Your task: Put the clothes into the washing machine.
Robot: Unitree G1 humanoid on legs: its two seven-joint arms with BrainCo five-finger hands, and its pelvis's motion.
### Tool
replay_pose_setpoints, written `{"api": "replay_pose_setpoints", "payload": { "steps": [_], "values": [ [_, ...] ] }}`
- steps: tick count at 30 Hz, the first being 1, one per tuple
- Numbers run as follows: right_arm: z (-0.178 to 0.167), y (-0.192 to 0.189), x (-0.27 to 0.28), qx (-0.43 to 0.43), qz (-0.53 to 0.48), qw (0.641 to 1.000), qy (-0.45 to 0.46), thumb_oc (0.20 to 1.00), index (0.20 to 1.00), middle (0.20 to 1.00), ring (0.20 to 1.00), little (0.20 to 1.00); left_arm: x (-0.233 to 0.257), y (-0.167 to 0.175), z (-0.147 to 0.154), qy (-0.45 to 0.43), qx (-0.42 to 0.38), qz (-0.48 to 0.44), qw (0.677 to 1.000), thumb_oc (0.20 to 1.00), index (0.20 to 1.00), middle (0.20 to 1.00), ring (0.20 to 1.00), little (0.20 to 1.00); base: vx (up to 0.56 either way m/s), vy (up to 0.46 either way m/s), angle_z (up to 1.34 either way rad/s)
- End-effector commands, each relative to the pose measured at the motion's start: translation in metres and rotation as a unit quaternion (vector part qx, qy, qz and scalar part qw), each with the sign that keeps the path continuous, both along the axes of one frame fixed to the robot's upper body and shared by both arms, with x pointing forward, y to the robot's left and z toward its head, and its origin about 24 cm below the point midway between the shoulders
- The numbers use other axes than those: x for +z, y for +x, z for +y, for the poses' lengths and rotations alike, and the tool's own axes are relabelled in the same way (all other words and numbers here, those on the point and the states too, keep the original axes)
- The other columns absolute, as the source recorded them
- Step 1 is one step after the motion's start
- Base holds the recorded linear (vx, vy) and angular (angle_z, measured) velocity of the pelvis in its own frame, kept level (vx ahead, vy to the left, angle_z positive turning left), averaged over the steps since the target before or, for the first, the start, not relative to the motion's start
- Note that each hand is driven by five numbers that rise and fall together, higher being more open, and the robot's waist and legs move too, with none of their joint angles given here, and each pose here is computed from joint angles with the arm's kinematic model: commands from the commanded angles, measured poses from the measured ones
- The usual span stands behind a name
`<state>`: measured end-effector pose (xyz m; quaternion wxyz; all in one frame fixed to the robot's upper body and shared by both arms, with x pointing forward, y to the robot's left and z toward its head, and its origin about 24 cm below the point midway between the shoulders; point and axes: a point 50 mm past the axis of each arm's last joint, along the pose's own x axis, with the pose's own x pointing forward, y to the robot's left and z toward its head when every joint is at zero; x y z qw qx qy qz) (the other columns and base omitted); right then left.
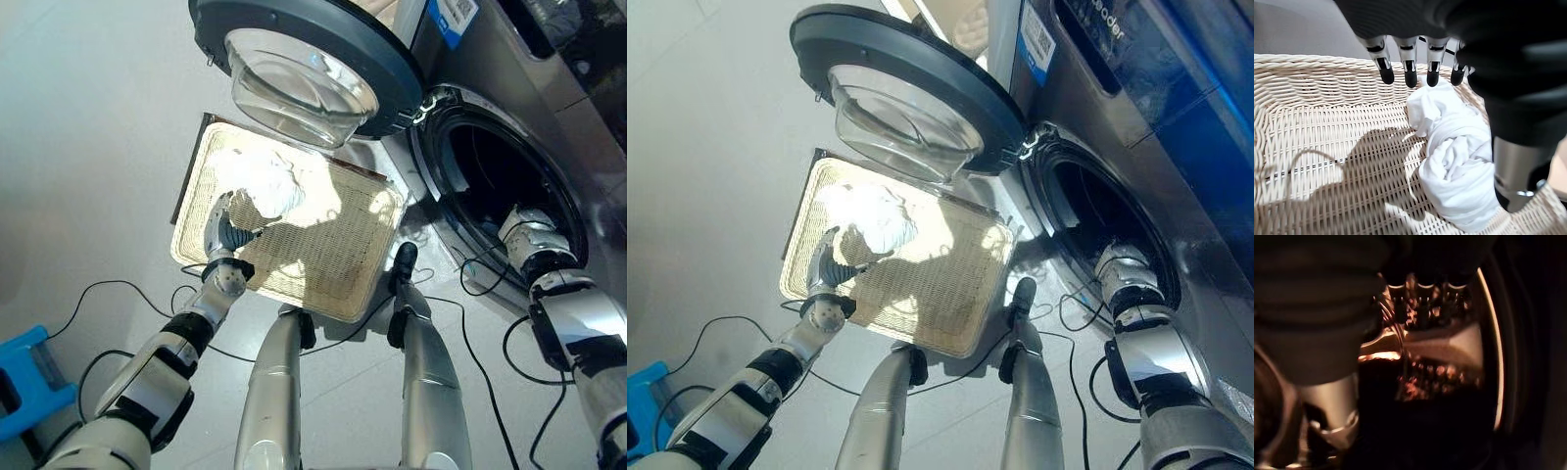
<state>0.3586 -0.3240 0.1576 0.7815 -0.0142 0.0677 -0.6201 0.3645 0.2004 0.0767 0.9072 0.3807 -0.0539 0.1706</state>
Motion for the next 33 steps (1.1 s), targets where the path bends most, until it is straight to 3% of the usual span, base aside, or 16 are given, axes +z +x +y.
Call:
{"api": "replay_pose_setpoints", "payload": {
  "steps": [1, 6, 13, 20, 33],
  "values": [
    [-0.020, -0.008, 0.033, -0.056, 0.017, 0.996, -0.067, 1.000, 1.000, 1.000, 1.000, 1.000, 0.007, 0.003, 0.002, 0.059, 0.015, -0.014, 0.998, 1.000, 1.000, 1.000, 1.000, 1.000, 0.00, 0.000, 0.00],
    [-0.009, 0.000, 0.035, -0.030, 0.018, 0.995, -0.096, 1.000, 1.000, 1.000, 1.000, 1.000, 0.019, 0.011, 0.009, 0.173, 0.041, -0.010, 0.984, 1.000, 1.000, 1.000, 1.000, 1.000, 0.00, 0.000, 0.00],
    [0.014, 0.009, 0.022, 0.020, -0.061, 0.995, -0.073, 1.000, 1.000, 1.000, 1.000, 1.000, 0.032, 0.018, 0.029, 0.211, 0.111, 0.005, 0.971, 1.000, 1.000, 1.000, 1.000, 1.000, 0.00, 0.011, -0.01],
    [0.059, 0.019, 0.003, 0.130, -0.123, 0.981, -0.073, 1.000, 1.000, 1.000, 1.000, 1.000, 0.073, 0.024, 0.036, 0.278, 0.168, -0.090, 0.941, 1.000, 1.000, 1.000, 1.000, 1.000, -0.01, 0.019, -0.03],
    [0.094, 0.020, 0.001, 0.217, -0.190, 0.955, -0.063, 1.000, 1.000, 1.000, 1.000, 1.000, 0.081, 0.034, 0.023, 0.398, 0.097, -0.058, 0.910, 1.000, 1.000, 1.000, 1.000, 1.000, 0.00, 0.006, -0.02]
  ]
}}
